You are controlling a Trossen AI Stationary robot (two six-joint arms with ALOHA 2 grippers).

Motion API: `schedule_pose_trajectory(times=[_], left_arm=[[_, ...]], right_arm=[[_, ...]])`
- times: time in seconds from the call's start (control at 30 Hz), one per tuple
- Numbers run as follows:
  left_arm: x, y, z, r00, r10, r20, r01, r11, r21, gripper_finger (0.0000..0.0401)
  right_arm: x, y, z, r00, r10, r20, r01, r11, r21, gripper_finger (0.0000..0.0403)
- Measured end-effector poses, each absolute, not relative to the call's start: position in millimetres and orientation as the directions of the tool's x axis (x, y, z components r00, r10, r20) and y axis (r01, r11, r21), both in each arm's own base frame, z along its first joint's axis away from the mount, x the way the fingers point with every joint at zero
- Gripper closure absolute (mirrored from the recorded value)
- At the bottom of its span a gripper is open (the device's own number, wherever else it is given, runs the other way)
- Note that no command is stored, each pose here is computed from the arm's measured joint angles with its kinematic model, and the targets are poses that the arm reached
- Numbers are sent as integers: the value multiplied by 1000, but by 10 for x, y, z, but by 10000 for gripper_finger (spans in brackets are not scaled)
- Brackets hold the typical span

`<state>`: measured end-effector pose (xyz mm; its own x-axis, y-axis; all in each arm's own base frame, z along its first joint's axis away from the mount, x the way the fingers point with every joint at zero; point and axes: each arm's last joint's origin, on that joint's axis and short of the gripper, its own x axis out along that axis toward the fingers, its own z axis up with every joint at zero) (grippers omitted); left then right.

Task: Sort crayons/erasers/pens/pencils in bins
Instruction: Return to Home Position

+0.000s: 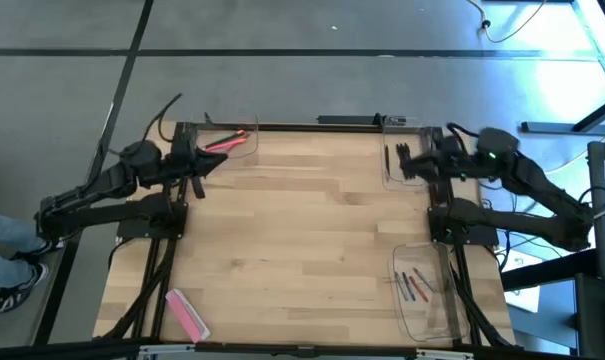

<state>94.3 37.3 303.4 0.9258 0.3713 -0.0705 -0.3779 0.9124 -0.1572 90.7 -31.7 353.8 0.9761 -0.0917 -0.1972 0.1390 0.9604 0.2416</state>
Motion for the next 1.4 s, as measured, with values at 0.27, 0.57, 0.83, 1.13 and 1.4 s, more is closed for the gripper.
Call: schedule_pose_trajectory(times=[0.27, 0.57, 0.83, 1.13, 1.4], left_arm=[[840, 325, 2759, 936, 350, 48, -336, 924, -182, 401], [817, 316, 2472, 935, 349, 67, -330, 922, -202, 401], [838, 324, 2211, 934, 348, 82, -326, 923, -204, 401], [912, 349, 1764, 939, 337, 63, -316, 922, -222, 401], [921, 343, 1675, 952, 306, 18, -296, 934, -201, 401]], right_arm=[[589, -123, 3166, 1000, 13, 12, -15, 980, 201, 399], [357, -24, 2867, 994, 19, 109, -35, 988, 147, 399], [448, -54, 2729, 997, 47, 59, -55, 988, 142, 398], [661, -121, 2420, 987, 132, 91, -143, 983, 119, 398], [828, -175, 2051, 974, 197, 108, -204, 977, 57, 398]])
